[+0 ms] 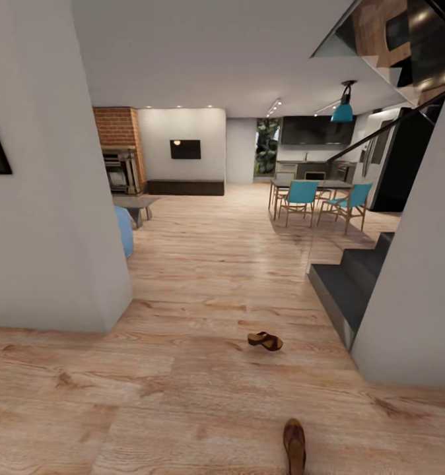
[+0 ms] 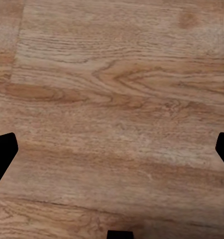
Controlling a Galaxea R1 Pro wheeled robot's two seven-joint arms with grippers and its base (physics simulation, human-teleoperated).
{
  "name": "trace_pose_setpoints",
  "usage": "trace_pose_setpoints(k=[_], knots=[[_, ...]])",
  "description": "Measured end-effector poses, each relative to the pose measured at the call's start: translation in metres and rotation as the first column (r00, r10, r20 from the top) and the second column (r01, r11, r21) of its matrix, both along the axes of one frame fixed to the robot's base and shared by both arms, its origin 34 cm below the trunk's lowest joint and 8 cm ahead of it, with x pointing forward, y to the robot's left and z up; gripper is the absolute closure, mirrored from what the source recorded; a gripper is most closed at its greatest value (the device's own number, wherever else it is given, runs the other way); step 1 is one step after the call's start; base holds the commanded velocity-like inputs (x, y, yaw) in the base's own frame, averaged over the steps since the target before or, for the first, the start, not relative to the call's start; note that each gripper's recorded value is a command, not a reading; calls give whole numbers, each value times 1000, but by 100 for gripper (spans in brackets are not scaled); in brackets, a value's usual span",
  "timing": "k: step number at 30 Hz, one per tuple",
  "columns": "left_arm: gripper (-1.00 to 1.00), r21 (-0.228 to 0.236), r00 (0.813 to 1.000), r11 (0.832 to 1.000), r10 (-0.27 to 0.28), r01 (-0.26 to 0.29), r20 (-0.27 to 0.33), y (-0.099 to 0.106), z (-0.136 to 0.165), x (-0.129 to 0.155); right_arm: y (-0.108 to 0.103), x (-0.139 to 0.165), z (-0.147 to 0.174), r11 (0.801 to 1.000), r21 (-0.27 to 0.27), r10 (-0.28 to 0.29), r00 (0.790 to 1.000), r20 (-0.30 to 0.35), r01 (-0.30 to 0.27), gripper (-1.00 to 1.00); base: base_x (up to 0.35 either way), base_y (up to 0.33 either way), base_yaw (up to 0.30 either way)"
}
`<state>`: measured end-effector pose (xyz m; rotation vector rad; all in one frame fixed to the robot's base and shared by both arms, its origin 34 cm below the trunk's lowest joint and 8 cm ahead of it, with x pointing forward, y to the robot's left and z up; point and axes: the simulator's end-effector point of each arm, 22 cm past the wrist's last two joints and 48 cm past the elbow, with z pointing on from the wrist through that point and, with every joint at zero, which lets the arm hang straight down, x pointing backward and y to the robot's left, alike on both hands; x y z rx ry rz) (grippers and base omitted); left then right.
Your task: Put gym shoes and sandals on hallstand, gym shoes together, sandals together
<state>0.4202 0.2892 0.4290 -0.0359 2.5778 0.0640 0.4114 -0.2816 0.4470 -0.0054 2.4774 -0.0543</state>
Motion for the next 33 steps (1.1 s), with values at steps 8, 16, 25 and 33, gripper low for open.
trace_pose_setpoints(k=[8,16,25,33], knots=[[-100,0,1000,1000,0,0,-10,0,-18,-5,0,-5,-18,1000,0,0,1000,-10,0,-100,0,0,-187],[-100,0,1000,1000,0,0,-20,0,-37,-11,0,-11,-37,1000,0,0,1000,-21,0,-100,0,0,-169],[-100,0,999,1000,0,0,-32,0,-58,-17,0,-17,-58,1000,0,0,999,-34,0,-100,0,0,-166],[-100,0,999,1000,0,0,-43,0,-78,-24,0,-23,-77,1000,0,0,999,-44,0,-100,0,0,-165]])
